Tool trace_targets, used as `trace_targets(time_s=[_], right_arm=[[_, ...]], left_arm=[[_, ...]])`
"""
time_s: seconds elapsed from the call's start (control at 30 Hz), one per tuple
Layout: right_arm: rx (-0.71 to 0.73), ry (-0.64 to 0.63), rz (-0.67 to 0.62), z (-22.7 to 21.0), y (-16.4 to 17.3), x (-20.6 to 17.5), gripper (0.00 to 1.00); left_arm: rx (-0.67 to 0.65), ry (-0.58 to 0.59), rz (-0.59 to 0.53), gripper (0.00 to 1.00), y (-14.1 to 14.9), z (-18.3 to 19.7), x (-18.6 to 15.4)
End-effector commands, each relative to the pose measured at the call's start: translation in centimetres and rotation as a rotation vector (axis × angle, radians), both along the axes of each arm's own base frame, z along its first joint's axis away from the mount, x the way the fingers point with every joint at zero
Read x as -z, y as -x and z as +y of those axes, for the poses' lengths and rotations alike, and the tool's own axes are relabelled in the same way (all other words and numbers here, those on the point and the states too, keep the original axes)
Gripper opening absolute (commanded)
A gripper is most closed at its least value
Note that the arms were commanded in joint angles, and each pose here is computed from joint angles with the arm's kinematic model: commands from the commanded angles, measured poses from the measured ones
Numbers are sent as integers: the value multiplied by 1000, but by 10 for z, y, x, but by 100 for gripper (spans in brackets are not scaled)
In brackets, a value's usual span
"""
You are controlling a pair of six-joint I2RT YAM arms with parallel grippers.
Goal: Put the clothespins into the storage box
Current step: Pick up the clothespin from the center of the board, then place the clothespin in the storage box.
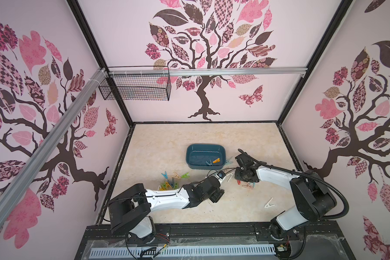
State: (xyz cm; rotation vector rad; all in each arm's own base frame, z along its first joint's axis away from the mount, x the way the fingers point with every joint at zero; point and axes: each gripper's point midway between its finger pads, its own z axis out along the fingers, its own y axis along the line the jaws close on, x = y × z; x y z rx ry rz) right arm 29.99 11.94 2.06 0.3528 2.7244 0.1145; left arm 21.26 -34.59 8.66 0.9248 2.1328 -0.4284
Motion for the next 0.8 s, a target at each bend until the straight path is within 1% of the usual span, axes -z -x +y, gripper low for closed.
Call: trace_targets(time_s=[0.0,0.1,0.17,0.27,0.33,0.43,0.5,0.6,0.77], right_arm=[[-11,16,-13,1,-6,-15,10],[-63,30,-99,15,-16,-58,9],[-108,33,-166,32,-23,-90,9],[-168,-25,-233,64,-35,-124,9],[-192,-93,-261,85,-47,-134,9],[-212,-178,-294,115,-71,-142,9],[-218,-206,-320,129,-88,-143,9],[-248,-196,-299,147,-110,-127,9],[-290,-176,-291,164,-132,-105,11]], left_arm=[[-95,86,-38,69,-23,10,-28],[-213,163,-17,68,-46,42,-47],[-315,239,8,68,-65,71,-61],[-451,350,53,68,-90,112,-77],[-550,417,82,68,-105,140,-83],[-708,481,140,68,-126,181,-73],[-783,488,183,67,-136,199,-60],[-830,465,216,67,-146,211,-44],[-840,453,235,67,-159,208,-34]])
